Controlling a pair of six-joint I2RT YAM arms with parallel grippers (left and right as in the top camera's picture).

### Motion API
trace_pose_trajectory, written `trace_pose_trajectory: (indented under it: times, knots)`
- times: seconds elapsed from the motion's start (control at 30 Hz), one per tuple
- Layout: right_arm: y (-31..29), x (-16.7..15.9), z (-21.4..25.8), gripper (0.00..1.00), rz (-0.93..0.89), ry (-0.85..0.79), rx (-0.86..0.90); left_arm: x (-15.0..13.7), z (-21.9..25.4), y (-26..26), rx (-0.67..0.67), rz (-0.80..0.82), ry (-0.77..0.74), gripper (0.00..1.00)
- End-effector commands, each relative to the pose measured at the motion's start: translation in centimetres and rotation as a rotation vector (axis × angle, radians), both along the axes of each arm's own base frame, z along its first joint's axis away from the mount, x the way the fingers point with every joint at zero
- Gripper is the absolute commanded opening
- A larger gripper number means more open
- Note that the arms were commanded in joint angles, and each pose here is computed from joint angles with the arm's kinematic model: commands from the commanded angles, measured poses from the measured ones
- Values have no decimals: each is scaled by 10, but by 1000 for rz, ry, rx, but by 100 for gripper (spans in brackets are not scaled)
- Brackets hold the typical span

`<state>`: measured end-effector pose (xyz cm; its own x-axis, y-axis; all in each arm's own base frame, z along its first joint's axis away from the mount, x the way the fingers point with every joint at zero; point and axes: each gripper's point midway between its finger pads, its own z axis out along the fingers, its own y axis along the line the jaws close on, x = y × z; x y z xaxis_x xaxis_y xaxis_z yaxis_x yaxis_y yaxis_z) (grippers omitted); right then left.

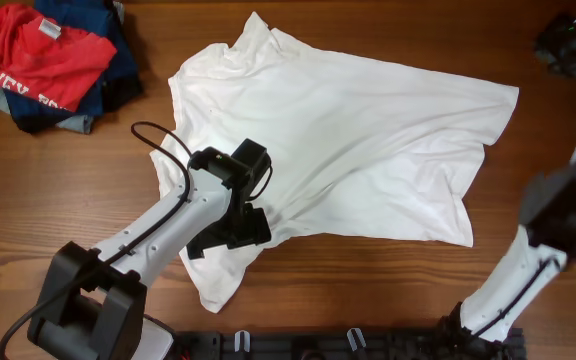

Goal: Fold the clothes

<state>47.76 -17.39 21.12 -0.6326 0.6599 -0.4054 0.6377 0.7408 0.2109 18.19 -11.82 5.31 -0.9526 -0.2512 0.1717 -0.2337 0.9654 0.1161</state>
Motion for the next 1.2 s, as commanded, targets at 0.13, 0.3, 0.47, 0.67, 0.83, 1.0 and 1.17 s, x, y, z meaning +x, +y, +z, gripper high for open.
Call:
trace_pose_trajectory:
  times: [0.13,0.3,0.47,0.67,0.83,1.0,1.17]
  knots:
    - [96,-116,144,29,112,-145,96,39,45,-13,-50,-18,-197,100]
    - [131,-169,146,30,141,-98,32,33,46,-10,-44,-17,-169,100]
    - [147,-210,72,34,160,124,60,24,46,-13,-64,-13,-129,100]
    - [151,-235,-55,33,145,391,122,20,47,-11,-60,-12,-109,100]
    - [154,-254,-127,36,114,454,150,16,47,-10,-54,-12,-93,100]
    - [164,-245,-166,36,140,388,196,16,47,-10,-55,-12,-93,100]
    - [168,-246,-198,36,128,449,234,16,47,-10,-54,-12,-92,100]
